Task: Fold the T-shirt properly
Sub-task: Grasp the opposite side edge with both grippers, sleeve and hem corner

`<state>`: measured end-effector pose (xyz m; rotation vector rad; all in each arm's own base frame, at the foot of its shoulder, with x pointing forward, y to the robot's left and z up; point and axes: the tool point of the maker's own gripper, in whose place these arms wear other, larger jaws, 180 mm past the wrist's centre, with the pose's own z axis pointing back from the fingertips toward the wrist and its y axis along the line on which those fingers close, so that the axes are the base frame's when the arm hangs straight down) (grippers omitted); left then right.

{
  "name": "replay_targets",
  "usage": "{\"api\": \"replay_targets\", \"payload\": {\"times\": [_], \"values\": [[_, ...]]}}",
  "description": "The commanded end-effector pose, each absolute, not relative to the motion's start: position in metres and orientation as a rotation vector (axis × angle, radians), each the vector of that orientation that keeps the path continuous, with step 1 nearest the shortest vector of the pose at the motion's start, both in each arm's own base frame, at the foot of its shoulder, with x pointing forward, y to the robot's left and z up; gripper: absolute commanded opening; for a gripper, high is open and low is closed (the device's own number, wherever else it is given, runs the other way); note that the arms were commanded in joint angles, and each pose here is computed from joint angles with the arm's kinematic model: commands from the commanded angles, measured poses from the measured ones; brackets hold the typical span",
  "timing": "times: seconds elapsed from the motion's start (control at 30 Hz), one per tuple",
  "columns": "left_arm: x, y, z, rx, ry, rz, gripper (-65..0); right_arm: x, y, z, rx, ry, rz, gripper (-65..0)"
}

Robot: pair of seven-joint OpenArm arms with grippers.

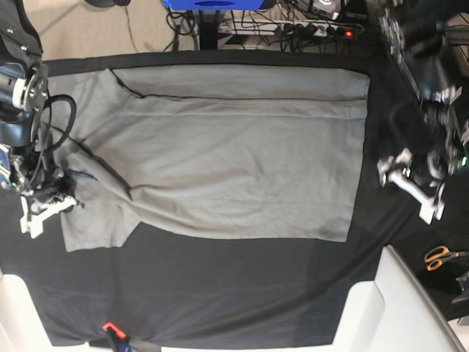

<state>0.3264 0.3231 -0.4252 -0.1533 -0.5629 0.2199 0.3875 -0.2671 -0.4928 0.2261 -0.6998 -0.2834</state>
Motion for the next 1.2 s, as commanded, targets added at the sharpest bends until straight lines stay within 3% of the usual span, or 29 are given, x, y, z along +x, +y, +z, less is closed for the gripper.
{"api": "replay_targets", "payload": {"times": [0.0, 0.37, 0.8, 0.9, 1.0, 1.17], "values": [[0.344, 0.335, -0.410, -0.141, -0.625, 0.242, 0.0, 0.402, -0.277, -0.477, 0.215, -0.744, -0.278, -64.2], [0.352, 0.293, -0.462, -0.206, -0.562, 0.272, -2.5, 0.395, -0.279, -0.482, 0.210, -0.730, -0.279, -64.2], [0.366, 0.255, -0.478, -0.294, -0.552, 0.303, -5.3, 0.395, -0.279, -0.482, 0.210, -0.730, -0.279, -64.2], [0.368, 0.245, -0.480, -0.312, -0.549, 0.302, -11.2, 0.395, -0.280, -0.482, 0.208, -0.731, -0.279, -64.2], [0.368, 0.243, -0.481, -0.315, -0.549, 0.302, -23.4, 0.395, -0.280, -0.482, 0.208, -0.731, -0.279, -64.2], [0.367, 0.246, -0.480, -0.309, -0.551, 0.305, -37.5, 0.395, -0.280, -0.482, 0.209, -0.731, -0.281, -64.2]]}}
